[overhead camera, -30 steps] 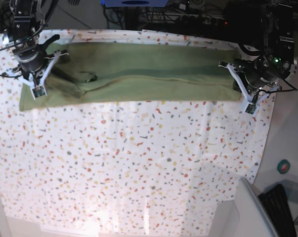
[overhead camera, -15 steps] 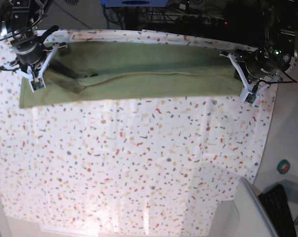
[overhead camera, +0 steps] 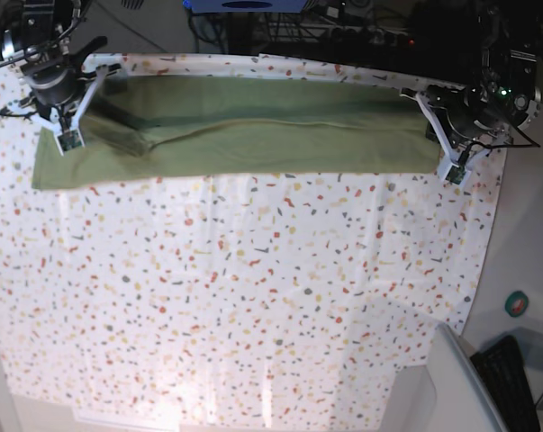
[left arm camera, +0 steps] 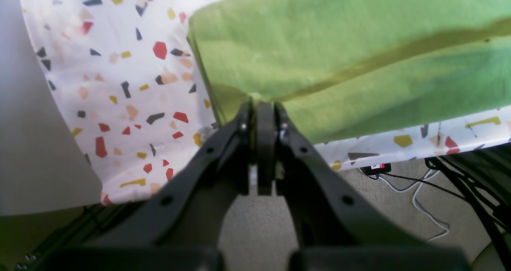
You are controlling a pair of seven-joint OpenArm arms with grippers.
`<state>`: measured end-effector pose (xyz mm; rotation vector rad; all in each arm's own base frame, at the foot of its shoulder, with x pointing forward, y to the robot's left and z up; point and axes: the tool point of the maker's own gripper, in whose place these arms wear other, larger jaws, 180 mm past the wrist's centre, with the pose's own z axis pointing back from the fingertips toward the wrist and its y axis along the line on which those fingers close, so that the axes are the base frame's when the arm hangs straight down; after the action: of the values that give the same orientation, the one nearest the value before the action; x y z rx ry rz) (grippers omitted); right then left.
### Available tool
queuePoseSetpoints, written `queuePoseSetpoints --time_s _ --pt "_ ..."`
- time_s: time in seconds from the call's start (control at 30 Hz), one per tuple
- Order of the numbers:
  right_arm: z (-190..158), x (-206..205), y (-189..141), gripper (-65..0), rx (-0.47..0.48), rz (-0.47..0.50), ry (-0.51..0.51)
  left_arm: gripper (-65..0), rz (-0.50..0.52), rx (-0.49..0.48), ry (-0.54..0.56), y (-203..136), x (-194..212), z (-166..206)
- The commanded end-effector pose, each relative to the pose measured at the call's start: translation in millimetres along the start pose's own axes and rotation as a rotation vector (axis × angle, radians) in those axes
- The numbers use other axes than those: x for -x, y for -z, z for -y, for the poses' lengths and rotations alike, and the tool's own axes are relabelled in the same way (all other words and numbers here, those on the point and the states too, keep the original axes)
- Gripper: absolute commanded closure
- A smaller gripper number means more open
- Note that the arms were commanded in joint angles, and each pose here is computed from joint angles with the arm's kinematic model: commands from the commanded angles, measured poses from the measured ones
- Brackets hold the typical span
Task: Layout the t-shirt on the table in an organized manner, then fold the t-shirt properly
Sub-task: 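Fold the hem over toward the collar with both grippers, then lower the folded edge onto the shirt and release both grippers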
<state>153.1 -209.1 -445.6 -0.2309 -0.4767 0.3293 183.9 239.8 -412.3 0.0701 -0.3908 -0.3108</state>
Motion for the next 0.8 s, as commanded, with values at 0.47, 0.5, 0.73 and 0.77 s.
queuePoseSetpoints --time_s 0.47,0.5,0.73,0.77 --pt "-1.5 -4.7 8.8 0.0 -0.003 0.006 0.024 0.0 0.000 -0.010 0.011 -2.7 3.3 -3.1" --pt "-1.5 -4.7 8.8 0.0 -0.003 0.006 0.024 0.0 -0.002 -0.010 0.011 -2.7 4.0 -2.9" --pt "-1.5 -3.6 8.8 0.0 -0.003 0.000 0.024 0.0 -0.002 -0.011 0.009 -2.5 3.8 -3.3" --pt "-1.6 -3.4 8.5 0.0 -0.003 0.000 0.024 0.0 -0.002 -0.011 0.009 -2.5 3.8 -3.3"
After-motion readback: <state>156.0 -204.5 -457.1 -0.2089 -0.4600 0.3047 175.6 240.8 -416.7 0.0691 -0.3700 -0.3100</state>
